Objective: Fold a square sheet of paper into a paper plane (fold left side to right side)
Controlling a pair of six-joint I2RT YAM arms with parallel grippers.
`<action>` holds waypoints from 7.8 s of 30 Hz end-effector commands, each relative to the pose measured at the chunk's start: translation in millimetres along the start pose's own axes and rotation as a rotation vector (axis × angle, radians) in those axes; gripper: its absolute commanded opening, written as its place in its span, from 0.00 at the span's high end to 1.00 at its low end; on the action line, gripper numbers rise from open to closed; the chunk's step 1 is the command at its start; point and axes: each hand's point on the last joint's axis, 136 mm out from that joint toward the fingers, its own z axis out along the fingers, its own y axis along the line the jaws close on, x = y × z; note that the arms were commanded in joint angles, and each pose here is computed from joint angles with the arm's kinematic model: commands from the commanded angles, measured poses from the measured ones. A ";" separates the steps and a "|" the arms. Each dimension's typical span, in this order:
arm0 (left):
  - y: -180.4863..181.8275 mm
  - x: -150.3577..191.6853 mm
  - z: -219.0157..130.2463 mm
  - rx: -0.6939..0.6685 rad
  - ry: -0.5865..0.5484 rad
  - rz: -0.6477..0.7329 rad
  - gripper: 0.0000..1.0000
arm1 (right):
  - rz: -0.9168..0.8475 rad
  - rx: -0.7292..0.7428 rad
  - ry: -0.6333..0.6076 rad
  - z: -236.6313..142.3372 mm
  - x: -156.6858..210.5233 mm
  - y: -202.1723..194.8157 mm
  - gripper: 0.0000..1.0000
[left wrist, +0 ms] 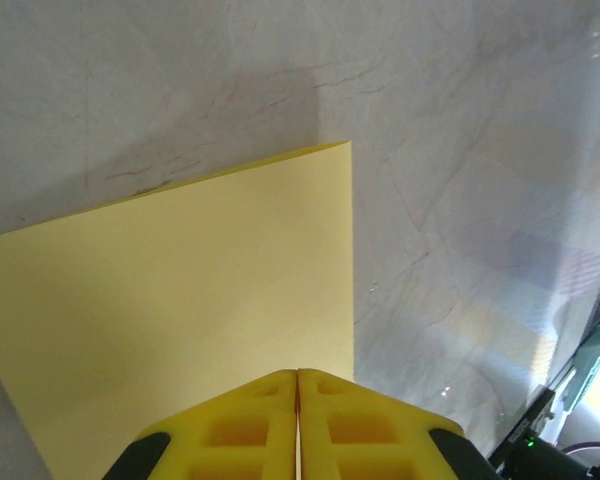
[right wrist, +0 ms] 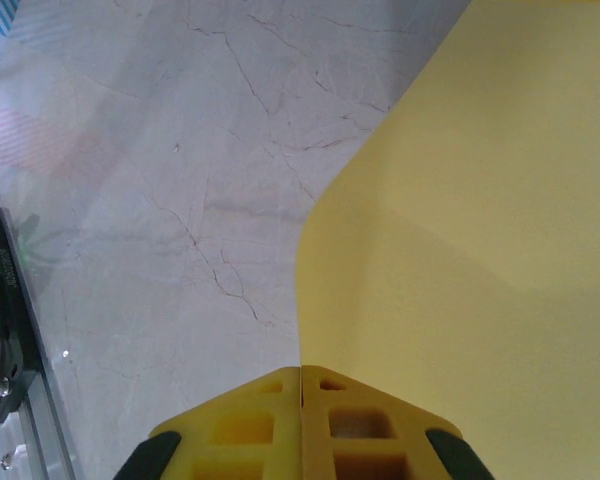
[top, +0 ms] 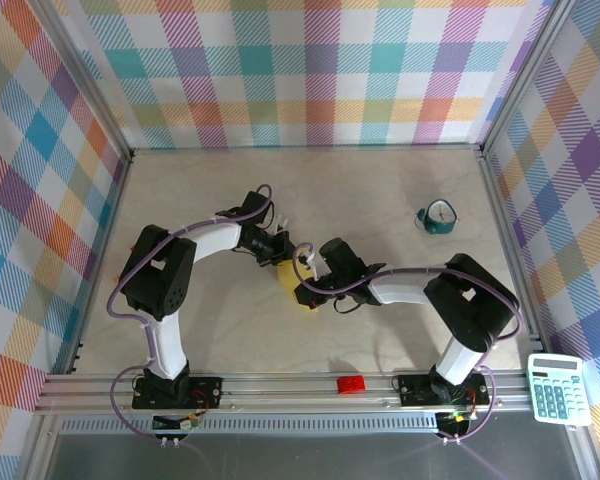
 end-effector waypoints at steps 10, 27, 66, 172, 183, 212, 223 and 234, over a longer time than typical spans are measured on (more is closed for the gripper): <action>38.0 10.9 20.9 -0.155 0.066 0.014 0.97 | 0.059 -0.032 -0.004 0.9 -13.5 1.0 1.00; 50.4 19.8 31.6 -0.224 0.089 0.052 1.00 | 0.150 0.168 0.088 -5.9 -6.8 -38.7 1.00; 47.1 20.3 30.8 -0.243 0.087 0.065 1.00 | 0.144 0.297 0.102 -4.7 -12.7 -63.5 1.00; 15.3 67.1 19.5 0.001 0.023 0.036 0.95 | 0.227 0.353 0.234 7.3 32.2 -89.1 1.00; 35.4 72.7 26.1 -0.067 0.036 0.020 0.97 | 0.235 0.350 0.225 6.0 30.3 -89.5 1.00; 52.8 78.9 27.9 -0.132 0.042 0.001 1.00 | 0.334 0.060 0.097 -46.2 -15.5 -29.5 0.89; 50.9 77.0 27.4 -0.129 0.039 0.004 1.00 | 0.368 -0.064 0.204 -9.1 9.2 -2.4 0.98; 50.2 76.0 27.5 -0.130 0.039 0.004 1.00 | 0.402 -0.018 0.254 0.9 26.7 -17.7 0.97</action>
